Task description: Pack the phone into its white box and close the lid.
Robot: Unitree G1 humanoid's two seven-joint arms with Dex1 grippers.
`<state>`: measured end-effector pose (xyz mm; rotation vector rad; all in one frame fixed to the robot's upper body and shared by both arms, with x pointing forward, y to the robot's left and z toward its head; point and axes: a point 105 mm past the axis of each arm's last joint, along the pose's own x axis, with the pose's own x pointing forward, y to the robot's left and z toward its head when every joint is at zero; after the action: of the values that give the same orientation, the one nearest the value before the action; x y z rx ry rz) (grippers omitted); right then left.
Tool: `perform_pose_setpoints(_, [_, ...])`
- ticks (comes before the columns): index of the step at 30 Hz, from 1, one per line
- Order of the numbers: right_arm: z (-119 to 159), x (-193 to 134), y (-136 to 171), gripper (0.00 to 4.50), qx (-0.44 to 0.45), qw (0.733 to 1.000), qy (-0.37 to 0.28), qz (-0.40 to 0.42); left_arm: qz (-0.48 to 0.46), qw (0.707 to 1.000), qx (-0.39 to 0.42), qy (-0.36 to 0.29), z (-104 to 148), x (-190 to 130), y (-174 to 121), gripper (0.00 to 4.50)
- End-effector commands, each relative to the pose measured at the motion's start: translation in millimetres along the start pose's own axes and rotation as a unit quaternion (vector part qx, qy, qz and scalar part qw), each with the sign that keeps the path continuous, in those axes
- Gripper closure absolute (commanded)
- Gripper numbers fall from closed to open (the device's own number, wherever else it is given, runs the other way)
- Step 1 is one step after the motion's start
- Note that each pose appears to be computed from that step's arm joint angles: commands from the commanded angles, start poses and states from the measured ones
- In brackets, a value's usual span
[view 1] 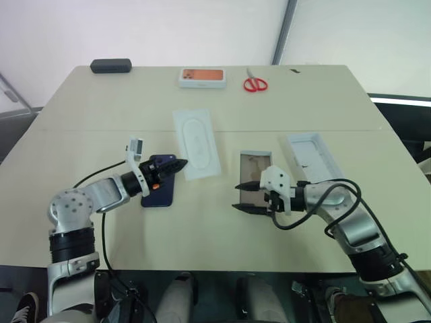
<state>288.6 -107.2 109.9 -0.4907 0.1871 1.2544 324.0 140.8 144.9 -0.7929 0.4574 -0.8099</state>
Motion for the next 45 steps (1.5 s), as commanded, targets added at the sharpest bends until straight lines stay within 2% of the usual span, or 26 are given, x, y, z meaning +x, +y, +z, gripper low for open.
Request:
perform_pose_setpoints(1, [-7, -13, 2, 1.15, -0.050, 0.997, 0.050, 0.013, -0.017, 1.000, 0.013, -0.009, 4, -1, -10, 4.50])
perform_pose_setpoints(5, [-10, -17, -2, 1.15, -0.056, 0.996, 0.064, 0.014, -0.016, 1.000, 0.013, -0.008, 2, 0, -9, 4.50])
perform_pose_setpoints(6, [-11, -17, -2, 1.37, -0.055, 0.996, 0.065, 0.014, -0.016, 1.000, 0.013, -0.007, 2, 1, -9, 4.50])
perform_pose_setpoints(8, [-14, -17, -1, 1.95, -0.049, 0.996, 0.069, 0.018, -0.016, 1.000, 0.014, -0.007, 1, 1, -9, 4.50])
perform_pose_setpoints(12, [-17, -14, 1, 3.99, -0.047, 0.997, 0.065, 0.021, -0.017, 1.000, 0.015, -0.006, 0, 2, -10, 4.50])
perform_pose_setpoints(13, [-15, -13, 2, 4.36, -0.047, 0.997, 0.060, 0.022, -0.016, 1.000, 0.016, -0.006, 0, 2, -10, 4.50])
perform_pose_setpoints(20, [6, 16, 3, 4.44, -0.070, 0.997, 0.015, 0.026, -0.033, 0.999, 0.002, -0.016, 4, 4, -16, 4.50])
perform_pose_setpoints(25, [12, 40, -1, 4.44, -0.104, 0.994, 0.016, 0.016, -0.033, 0.999, -0.003, -0.022, 7, 7, -18, 4.50])
perform_pose_setpoints(28, [5, 48, 1, 4.44, -0.097, 0.995, 0.027, 0.019, -0.034, 0.999, -0.001, -0.025, 9, 7, -19, 4.50])
perform_pose_setpoints(31, [0, 49, 3, 3.63, -0.093, 0.995, 0.034, 0.022, -0.030, 0.999, 0.002, -0.020, 6, 6, -19, 4.50])
perform_pose_setpoints(35, [10, 44, 1, 1.54, -0.082, 0.996, 0.006, 0.018, -0.023, 1.000, 0.003, -0.014, -1, 3, -15, 4.50])
perform_pose_setpoints(37, [21, 37, -3, 0.65, -0.071, 0.997, -0.017, 0.009, -0.021, 1.000, 0.001, -0.013, -2, 3, -14, 4.50])
perform_pose_setpoints(42, [36, 7, -10, 0.65, -0.044, 0.998, -0.040, 0.003, -0.015, 1.000, 0.001, 0.000, -12, 8, -13, 4.50])
perform_pose_setpoints(45, [26, -12, -18, 0.65, -0.045, 0.999, -0.014, -0.017, -0.017, 1.000, -0.005, 0.015, -22, 14, -14, 4.50])
